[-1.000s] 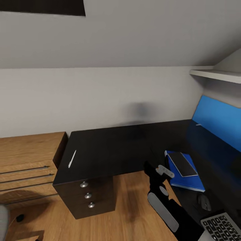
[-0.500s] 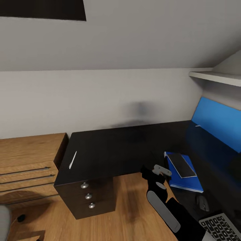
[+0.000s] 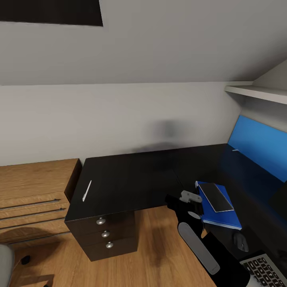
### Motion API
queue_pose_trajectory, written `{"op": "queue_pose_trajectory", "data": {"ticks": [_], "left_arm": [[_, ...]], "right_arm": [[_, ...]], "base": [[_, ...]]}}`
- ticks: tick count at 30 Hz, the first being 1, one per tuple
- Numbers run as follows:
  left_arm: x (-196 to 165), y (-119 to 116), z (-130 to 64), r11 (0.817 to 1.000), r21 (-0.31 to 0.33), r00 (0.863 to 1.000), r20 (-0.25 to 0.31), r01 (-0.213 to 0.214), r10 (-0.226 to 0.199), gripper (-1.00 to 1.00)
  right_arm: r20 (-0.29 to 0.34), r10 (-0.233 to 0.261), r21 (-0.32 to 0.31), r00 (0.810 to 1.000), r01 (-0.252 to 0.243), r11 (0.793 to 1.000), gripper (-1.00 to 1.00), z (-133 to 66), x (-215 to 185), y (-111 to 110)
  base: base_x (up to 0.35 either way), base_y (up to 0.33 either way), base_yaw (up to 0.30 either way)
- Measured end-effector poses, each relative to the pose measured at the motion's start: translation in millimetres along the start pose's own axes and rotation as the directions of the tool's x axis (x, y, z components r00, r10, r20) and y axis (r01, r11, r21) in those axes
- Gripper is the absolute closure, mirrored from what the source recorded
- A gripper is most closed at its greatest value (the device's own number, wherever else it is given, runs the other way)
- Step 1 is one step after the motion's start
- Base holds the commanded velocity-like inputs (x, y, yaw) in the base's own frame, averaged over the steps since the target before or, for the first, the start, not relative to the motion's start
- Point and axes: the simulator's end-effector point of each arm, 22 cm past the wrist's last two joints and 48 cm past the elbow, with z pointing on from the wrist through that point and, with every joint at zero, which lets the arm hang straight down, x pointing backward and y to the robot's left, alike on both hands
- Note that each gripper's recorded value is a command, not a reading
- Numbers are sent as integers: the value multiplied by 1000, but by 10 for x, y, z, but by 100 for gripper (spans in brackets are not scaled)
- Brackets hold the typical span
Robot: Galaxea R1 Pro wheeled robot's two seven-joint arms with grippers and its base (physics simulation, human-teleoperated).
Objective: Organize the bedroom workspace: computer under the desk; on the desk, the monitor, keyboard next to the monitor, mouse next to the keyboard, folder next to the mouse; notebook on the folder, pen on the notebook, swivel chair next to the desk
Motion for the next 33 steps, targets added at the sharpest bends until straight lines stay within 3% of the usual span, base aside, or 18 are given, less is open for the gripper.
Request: {"op": "queue_pose_trajectory", "data": {"ticks": [3, 6, 7, 18, 26, 33], "left_arm": [[-50, -2, -4, 1000, 1, 1000, 15, 3, -3, -100], [-424, -4, -43, 999, 9, 985, 168, 39, -40, -100], [-660, 13, -93, 999, 13, 967, 249, 53, -55, -100], [-684, 18, -98, 998, 13, 964, 258, 55, -57, -100], [-677, 19, -95, 998, 12, 965, 257, 55, -56, -100], [-676, 21, -97, 998, 12, 965, 258, 54, -55, -100]], "right_arm": [[-4, -25, -22, 1000, 25, 999, -100, -35, 62, 98], [-5, -44, -40, 999, 44, 998, -100, -71, 121, 185], [4, -40, -50, 999, 40, 998, -100, -90, 132, 232], [17, -95, -77, 995, 96, 992, -100, -155, 236, 375], [17, -113, -88, 993, 114, 990, -100, -178, 286, 423], [18, -116, -91, 993, 117, 989, -100, -190, 291, 438]], "base": [[0, 0, 0], [0, 0, 114], [0, 0, 271], [0, 80, 249], [38, 298, 43], [224, 204, 5]]}}
